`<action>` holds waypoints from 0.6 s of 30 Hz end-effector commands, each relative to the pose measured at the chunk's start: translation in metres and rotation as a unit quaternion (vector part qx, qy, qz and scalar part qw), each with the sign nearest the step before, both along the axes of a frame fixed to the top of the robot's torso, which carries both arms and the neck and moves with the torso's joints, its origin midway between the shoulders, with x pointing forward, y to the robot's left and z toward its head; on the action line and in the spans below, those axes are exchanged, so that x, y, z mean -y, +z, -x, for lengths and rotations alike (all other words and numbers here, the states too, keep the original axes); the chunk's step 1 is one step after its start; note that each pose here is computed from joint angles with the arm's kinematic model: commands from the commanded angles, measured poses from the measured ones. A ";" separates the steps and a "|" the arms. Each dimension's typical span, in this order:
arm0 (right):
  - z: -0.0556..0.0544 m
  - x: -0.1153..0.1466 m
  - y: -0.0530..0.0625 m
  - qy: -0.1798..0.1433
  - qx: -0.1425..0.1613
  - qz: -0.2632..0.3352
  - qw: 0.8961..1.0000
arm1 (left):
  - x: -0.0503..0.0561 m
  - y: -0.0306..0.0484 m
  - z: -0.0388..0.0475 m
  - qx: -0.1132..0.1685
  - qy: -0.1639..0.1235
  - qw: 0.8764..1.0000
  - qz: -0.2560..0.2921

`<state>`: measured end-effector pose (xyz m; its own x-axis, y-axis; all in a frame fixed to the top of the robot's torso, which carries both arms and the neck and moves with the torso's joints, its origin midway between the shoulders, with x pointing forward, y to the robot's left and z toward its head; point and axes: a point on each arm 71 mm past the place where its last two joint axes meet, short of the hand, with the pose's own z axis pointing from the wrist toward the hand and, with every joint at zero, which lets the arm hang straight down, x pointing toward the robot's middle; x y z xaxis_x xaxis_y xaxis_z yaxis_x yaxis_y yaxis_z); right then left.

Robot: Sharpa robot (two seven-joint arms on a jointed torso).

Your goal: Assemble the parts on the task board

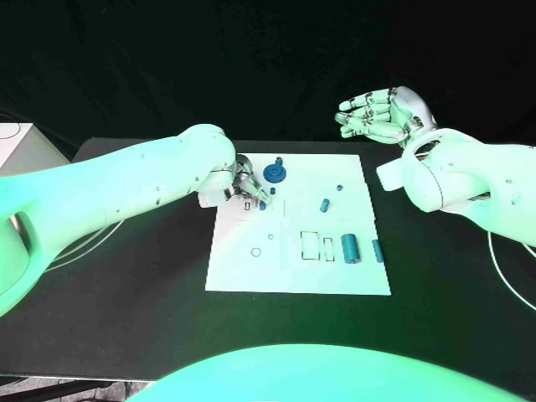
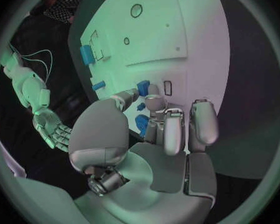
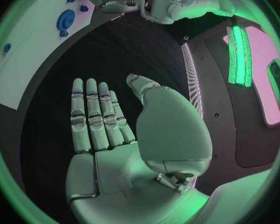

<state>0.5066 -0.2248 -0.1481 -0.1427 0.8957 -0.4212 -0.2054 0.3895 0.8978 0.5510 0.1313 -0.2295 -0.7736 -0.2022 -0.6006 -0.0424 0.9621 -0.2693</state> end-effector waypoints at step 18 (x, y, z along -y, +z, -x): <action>0.000 0.001 -0.001 0.006 0.000 -0.004 1.000 | -0.003 0.0127 0.0062 0.019 0.016 0.998 0.054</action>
